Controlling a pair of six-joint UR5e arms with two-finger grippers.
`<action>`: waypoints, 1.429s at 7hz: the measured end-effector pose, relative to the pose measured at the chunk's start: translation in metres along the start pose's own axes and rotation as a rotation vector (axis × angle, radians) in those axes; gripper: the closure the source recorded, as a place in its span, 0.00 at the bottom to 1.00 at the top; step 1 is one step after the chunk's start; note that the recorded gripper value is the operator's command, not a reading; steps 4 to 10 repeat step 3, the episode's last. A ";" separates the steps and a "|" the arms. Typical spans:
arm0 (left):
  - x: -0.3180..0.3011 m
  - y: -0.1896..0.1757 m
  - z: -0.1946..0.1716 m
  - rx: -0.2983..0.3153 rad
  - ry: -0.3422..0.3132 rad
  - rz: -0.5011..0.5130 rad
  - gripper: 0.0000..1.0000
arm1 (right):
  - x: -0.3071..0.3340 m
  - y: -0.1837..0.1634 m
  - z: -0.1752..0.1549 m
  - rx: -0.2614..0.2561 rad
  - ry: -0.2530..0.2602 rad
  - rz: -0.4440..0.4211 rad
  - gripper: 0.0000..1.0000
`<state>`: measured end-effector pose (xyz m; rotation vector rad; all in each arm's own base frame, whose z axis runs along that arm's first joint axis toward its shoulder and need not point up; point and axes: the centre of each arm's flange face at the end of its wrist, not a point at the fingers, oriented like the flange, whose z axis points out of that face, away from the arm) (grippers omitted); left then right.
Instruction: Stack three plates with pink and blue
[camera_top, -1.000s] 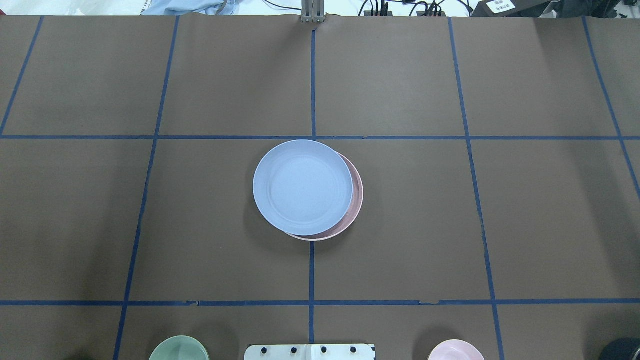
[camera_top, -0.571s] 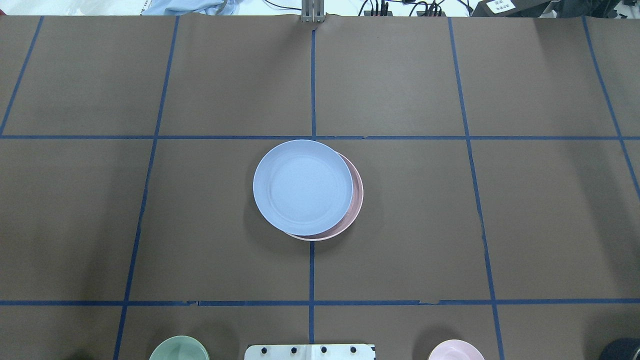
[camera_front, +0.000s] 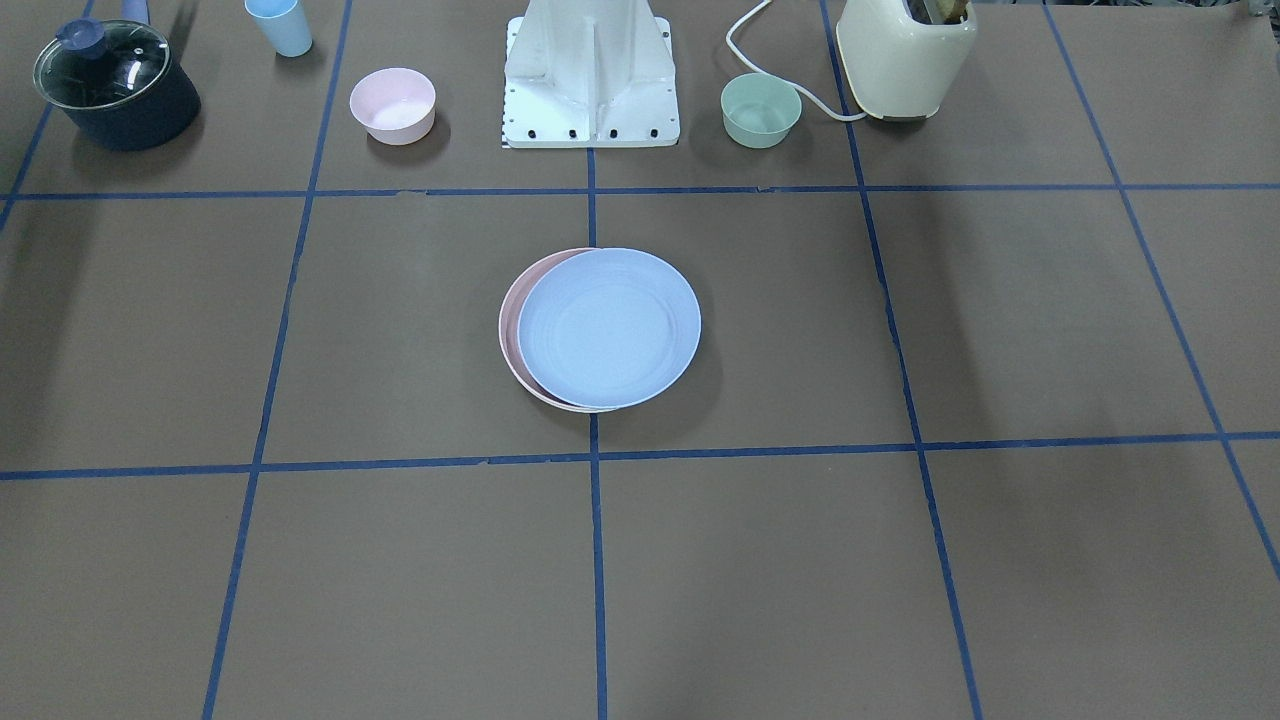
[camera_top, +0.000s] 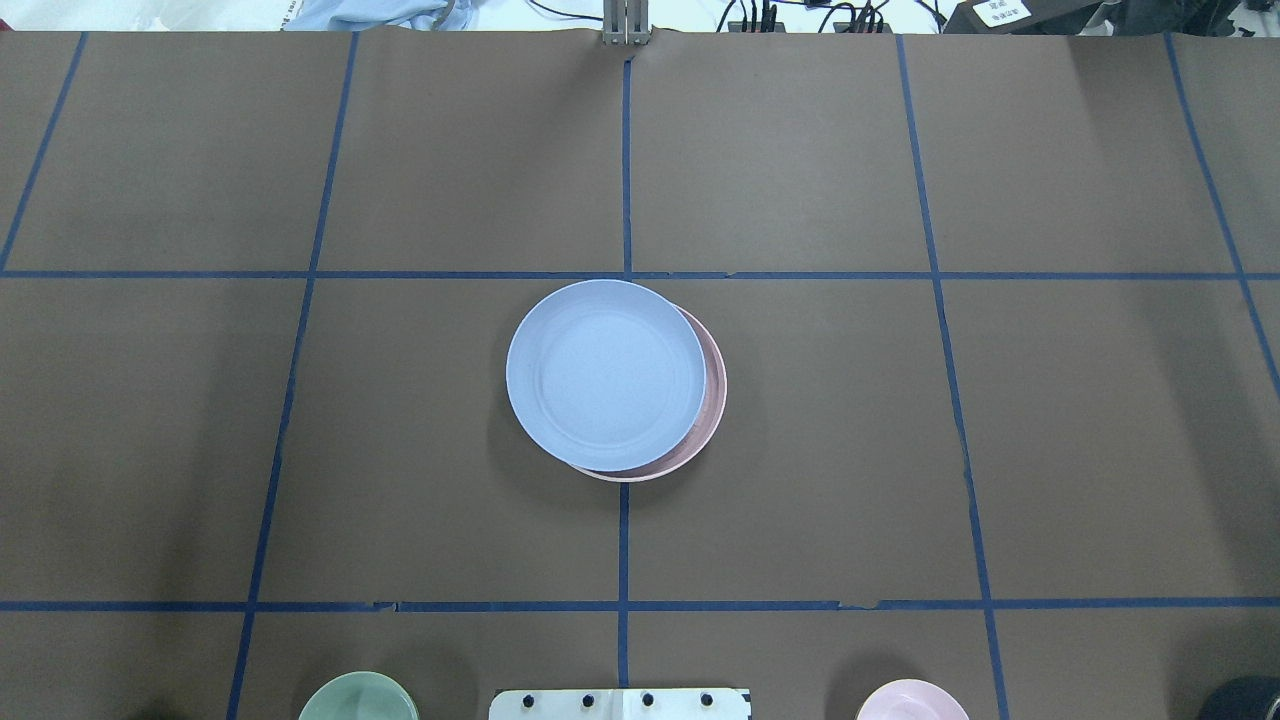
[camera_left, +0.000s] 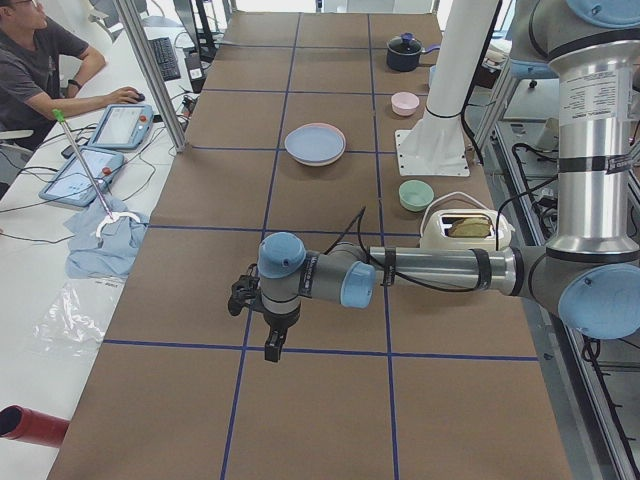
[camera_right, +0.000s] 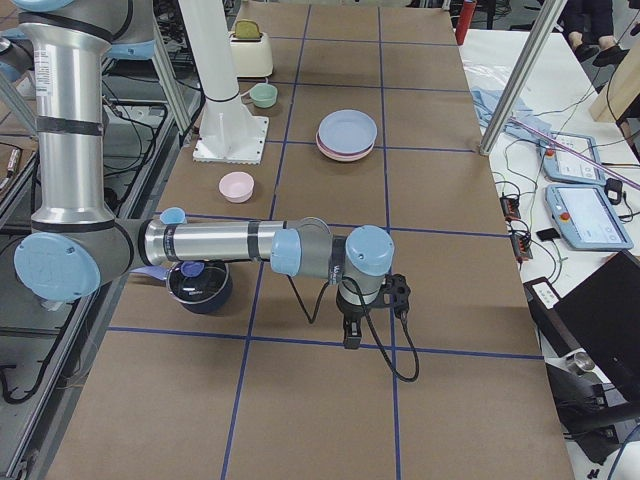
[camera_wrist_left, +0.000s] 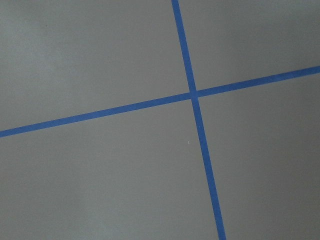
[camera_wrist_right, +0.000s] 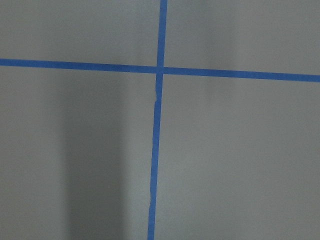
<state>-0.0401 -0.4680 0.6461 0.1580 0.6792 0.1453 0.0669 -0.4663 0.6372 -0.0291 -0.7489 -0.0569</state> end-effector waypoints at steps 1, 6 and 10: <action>0.001 -0.002 0.000 0.001 0.000 0.001 0.00 | 0.000 0.000 0.000 0.000 0.000 0.001 0.00; 0.001 -0.003 -0.001 0.003 0.001 0.003 0.00 | 0.000 0.000 0.000 0.000 -0.002 0.003 0.00; 0.001 -0.003 -0.001 0.003 0.001 0.003 0.00 | 0.000 0.000 0.000 0.000 -0.002 0.003 0.00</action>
